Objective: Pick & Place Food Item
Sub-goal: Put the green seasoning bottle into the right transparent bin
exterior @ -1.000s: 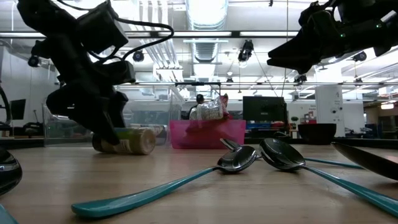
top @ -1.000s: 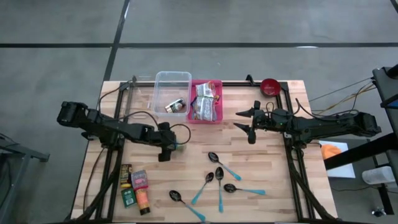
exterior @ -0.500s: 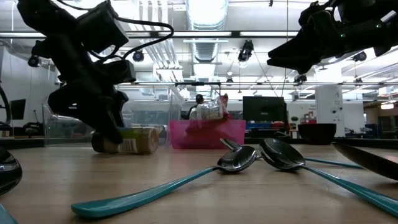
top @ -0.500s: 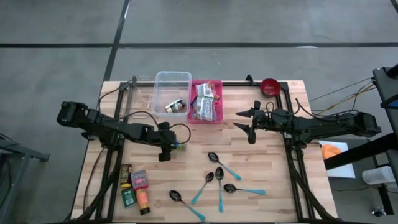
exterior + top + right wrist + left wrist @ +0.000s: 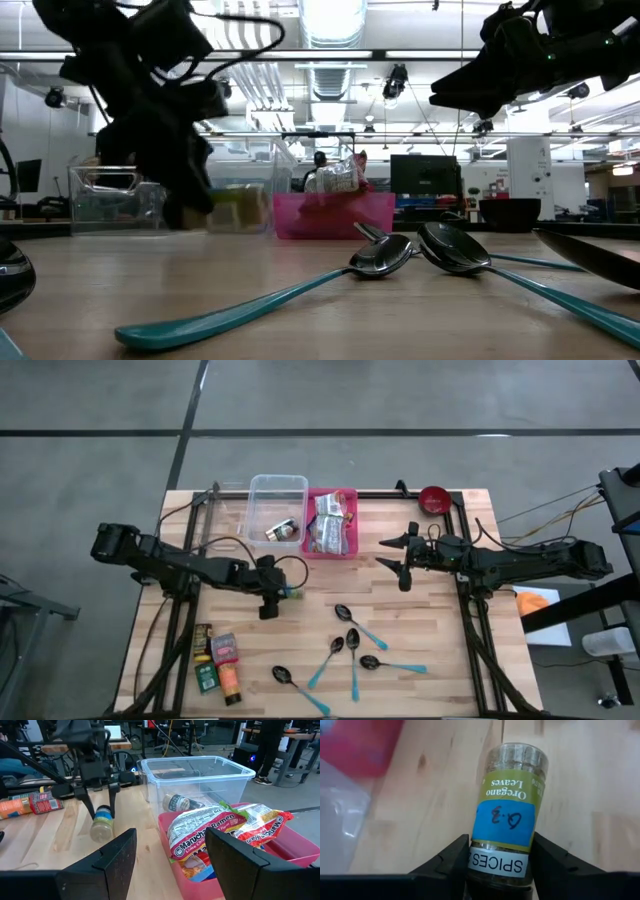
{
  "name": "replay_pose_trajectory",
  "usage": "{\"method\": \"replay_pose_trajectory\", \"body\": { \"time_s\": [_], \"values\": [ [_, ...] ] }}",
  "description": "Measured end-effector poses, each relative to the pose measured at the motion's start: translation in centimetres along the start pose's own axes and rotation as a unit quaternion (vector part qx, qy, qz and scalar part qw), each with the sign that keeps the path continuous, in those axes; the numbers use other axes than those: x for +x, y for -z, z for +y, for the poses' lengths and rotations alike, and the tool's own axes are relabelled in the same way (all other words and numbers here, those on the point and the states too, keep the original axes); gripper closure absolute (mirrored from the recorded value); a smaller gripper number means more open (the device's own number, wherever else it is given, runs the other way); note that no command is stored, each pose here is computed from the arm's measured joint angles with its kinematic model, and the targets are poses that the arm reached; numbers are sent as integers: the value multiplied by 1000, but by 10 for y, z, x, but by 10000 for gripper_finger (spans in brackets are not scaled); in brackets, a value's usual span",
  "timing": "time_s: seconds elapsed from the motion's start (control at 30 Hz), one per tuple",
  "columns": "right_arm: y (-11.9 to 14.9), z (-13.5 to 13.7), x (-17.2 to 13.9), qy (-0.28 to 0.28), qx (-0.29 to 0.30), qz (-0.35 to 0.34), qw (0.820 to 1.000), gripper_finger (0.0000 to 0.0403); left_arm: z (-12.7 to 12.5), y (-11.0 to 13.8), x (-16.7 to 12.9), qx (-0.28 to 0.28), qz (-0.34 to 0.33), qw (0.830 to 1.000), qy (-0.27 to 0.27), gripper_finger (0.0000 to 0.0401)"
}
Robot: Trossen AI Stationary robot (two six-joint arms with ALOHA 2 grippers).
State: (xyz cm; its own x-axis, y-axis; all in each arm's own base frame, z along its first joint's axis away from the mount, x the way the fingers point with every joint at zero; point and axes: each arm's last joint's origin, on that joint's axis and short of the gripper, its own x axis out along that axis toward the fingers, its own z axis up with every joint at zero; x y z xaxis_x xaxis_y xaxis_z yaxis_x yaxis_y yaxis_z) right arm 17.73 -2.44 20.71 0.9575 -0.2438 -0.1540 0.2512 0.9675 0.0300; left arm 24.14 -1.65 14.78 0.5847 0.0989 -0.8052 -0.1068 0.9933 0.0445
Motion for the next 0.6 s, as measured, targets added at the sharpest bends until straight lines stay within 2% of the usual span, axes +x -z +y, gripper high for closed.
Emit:
{"method": "replay_pose_trajectory", "body": {
  "time_s": [0.23, 0.47, 0.6],
  "values": [
    [0, 0, 0, 0, -1, 1, 1000, 168, 1, -34, -25, -10, -57, 998, -25, 232],
    [0, 0, 0, 0, 0, 1, 1000, 168, 7, -70, -66, -32, -135, 986, -88, 232],
    [0, 0, 0, 0, 0, 1, 1000, 168, 13, -85, -87, -100, -151, 971, -155, 232]
  ]
}}
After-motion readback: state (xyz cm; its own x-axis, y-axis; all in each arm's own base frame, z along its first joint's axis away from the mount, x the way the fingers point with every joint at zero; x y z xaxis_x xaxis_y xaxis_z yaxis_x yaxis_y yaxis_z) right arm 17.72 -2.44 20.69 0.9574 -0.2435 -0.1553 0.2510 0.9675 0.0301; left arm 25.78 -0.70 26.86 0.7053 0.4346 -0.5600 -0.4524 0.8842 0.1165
